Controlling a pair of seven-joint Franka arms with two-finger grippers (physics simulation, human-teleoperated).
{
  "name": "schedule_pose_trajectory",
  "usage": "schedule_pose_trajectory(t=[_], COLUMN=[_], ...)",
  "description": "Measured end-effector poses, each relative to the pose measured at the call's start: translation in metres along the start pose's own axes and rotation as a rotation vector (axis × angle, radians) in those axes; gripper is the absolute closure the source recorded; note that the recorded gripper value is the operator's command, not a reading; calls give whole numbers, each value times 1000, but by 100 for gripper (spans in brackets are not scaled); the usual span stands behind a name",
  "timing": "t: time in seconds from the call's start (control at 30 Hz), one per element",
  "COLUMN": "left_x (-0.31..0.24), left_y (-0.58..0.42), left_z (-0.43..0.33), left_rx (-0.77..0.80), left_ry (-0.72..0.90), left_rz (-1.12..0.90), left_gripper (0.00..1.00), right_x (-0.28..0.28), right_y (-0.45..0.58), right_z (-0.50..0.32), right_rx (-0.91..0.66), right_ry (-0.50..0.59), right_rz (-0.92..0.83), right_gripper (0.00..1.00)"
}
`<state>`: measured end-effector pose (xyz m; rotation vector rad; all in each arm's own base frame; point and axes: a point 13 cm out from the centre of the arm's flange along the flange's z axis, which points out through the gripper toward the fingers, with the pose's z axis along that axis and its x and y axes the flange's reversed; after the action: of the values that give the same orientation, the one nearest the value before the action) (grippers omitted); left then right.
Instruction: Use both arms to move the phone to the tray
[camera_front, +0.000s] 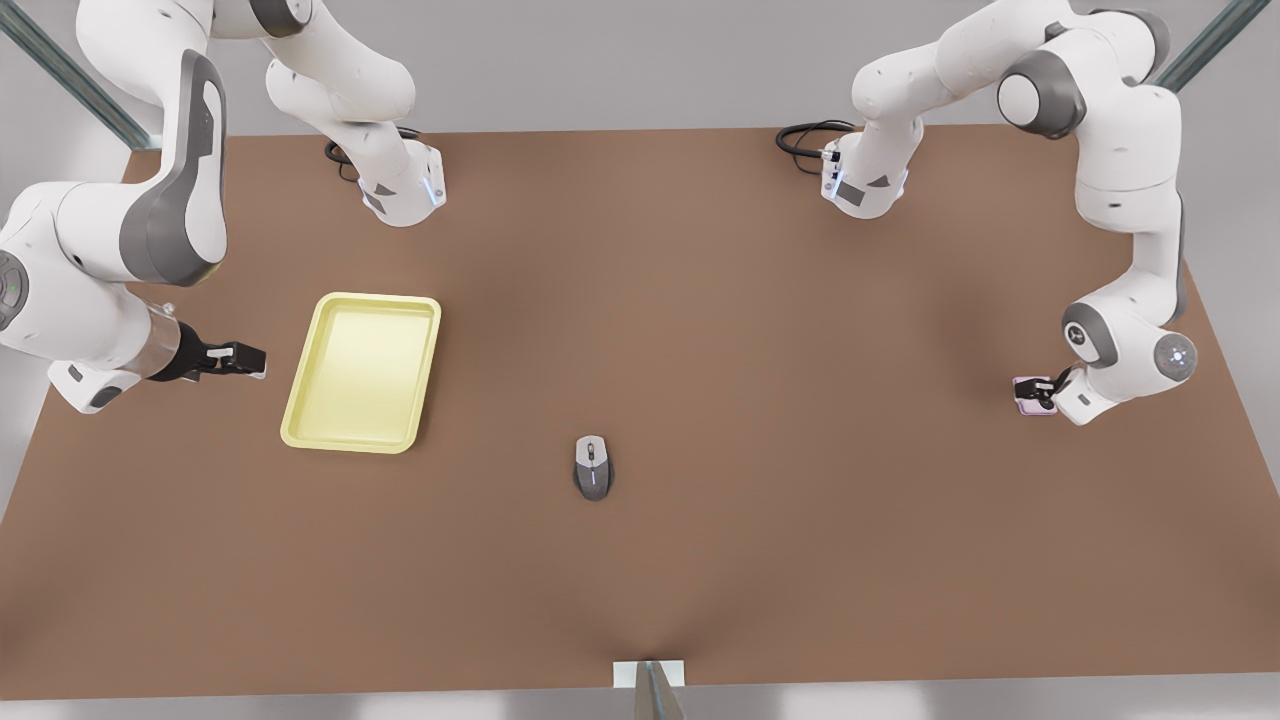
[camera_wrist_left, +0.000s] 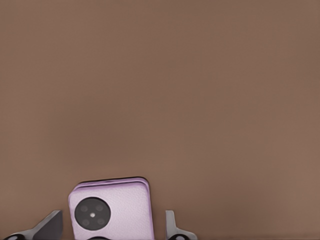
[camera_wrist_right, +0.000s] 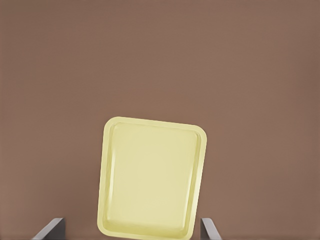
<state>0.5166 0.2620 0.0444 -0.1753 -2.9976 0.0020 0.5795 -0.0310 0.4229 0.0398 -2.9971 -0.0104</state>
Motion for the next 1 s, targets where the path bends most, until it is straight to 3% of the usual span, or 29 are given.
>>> schedule_pose_trajectory(t=[0.7,0.8,1.0], left_x=[-5,-3,-4], left_y=[3,2,3], left_z=[12,18,15], left_rx=[-3,-1,-8], left_ry=[3,12,11], left_rz=[-102,-116,-137], left_gripper=[0,18,20], right_x=[1,2,2], right_y=[-1,-1,-1], right_z=[2,2,2], right_rx=[-3,-3,-3], right_ry=[9,9,10], right_rz=[-2,-2,-3], right_gripper=[0,0,0])
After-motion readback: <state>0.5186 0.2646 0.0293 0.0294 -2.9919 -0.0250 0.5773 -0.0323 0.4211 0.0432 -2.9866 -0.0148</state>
